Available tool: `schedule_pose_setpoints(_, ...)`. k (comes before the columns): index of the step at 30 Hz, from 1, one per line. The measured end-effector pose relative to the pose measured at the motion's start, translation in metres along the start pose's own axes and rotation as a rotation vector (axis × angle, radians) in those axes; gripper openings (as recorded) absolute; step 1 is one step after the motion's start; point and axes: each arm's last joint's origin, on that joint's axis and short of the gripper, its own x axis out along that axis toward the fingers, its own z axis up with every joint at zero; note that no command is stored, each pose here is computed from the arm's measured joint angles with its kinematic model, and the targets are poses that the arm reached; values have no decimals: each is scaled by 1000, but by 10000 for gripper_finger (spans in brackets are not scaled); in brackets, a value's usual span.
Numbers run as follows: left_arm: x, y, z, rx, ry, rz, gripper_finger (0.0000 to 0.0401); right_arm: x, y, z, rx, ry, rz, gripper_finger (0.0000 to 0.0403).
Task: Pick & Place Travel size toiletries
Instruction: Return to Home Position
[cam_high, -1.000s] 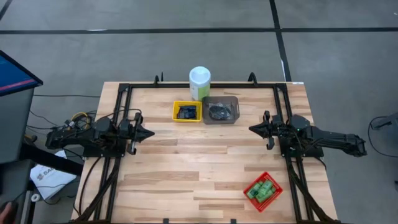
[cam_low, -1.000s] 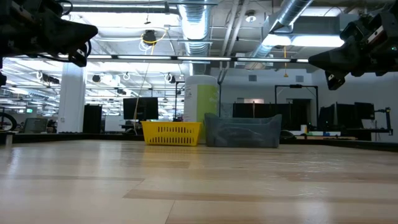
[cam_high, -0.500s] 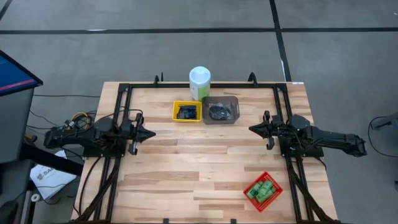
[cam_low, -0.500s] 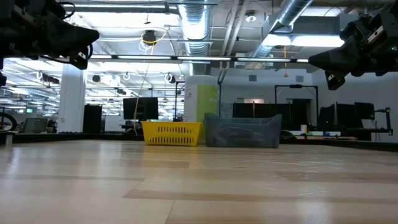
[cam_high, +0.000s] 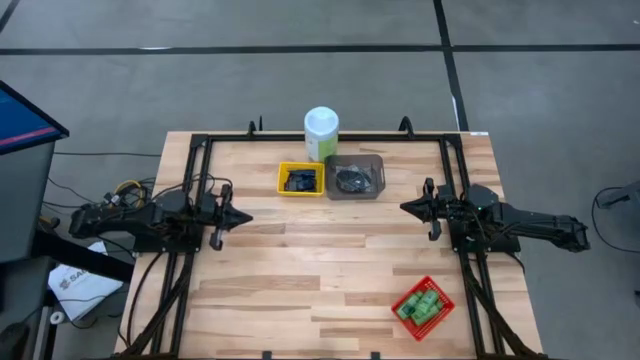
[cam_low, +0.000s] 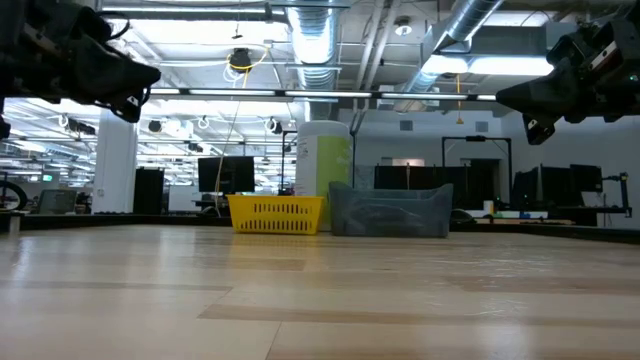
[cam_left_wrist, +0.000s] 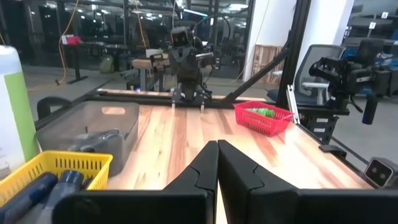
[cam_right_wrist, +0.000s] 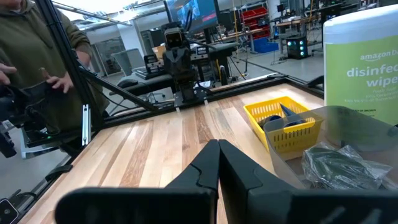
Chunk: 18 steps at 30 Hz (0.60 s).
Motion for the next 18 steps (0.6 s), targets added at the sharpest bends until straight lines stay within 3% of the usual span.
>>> schedule_pose_setpoints(18, -6, 0, -1, -4, -3, 36, 0, 0, 0, 0, 0, -1, 1, 0)
